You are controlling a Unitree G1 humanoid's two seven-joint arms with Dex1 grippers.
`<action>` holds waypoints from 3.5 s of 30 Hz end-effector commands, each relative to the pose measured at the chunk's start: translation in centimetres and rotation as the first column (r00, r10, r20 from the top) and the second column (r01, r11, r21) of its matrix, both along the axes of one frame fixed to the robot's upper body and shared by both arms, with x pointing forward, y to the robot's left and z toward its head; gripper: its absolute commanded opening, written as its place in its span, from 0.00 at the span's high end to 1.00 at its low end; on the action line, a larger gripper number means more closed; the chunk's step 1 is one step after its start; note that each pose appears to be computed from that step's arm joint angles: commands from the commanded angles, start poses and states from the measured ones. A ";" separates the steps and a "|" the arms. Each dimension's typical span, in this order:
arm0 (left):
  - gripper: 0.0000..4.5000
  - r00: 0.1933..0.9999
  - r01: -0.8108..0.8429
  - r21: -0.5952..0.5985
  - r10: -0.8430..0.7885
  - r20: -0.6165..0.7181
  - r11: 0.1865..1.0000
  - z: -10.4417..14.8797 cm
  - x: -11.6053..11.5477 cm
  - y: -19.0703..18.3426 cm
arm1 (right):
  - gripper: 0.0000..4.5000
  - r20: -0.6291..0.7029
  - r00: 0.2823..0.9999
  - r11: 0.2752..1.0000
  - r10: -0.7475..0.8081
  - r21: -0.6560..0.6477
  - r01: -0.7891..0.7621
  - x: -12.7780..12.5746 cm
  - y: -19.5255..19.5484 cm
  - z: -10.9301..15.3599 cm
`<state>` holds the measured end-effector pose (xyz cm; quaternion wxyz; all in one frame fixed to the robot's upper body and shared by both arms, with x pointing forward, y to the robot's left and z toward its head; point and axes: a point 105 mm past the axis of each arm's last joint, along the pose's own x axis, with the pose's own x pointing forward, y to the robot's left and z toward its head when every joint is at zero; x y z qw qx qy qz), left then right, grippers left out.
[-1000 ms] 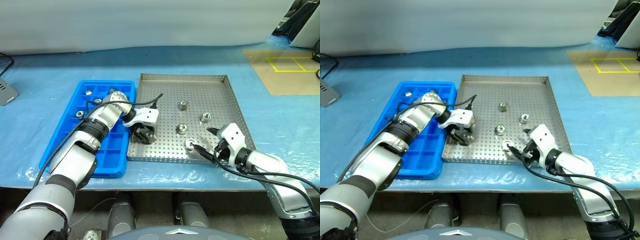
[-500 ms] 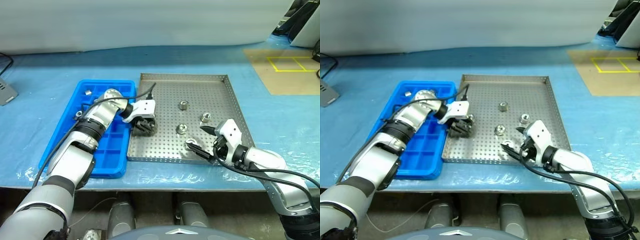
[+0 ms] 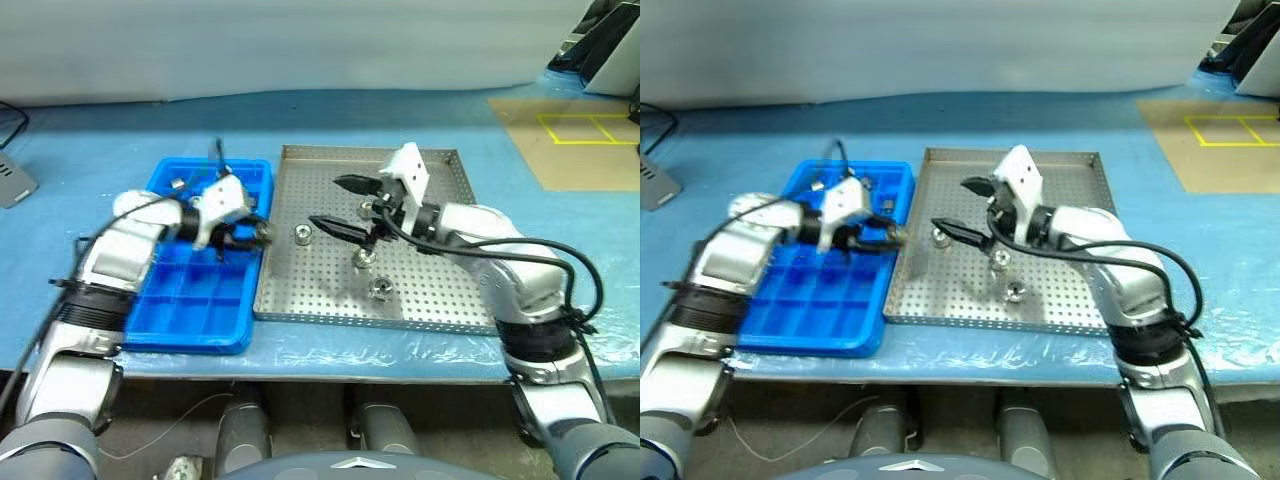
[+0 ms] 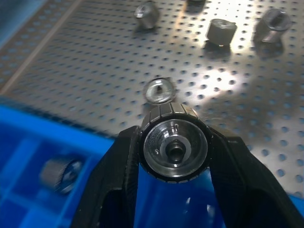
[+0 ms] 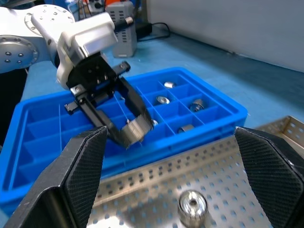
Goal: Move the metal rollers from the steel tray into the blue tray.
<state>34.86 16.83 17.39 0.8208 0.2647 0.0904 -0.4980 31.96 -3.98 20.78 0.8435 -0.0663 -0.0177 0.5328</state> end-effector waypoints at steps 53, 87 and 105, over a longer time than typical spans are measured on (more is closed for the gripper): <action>0.19 0.922 -0.383 -0.088 0.387 0.026 0.919 -1.0 -3.8 7.7 | 0.00 0.058 0.975 0.975 0.216 -0.057 -0.213 -0.7 2.1 -1.4; 0.19 0.960 0.275 0.240 -0.278 -0.020 0.931 -6.3 4.5 -13.9 | 0.00 -0.010 0.979 0.970 -0.202 -0.138 0.199 -0.8 -7.6 -5.3; 0.46 0.977 0.210 0.463 -0.206 -0.062 0.861 -8.2 6.0 -10.7 | 0.00 0.012 0.964 0.955 -0.265 -0.134 0.264 -1.0 -7.5 -5.9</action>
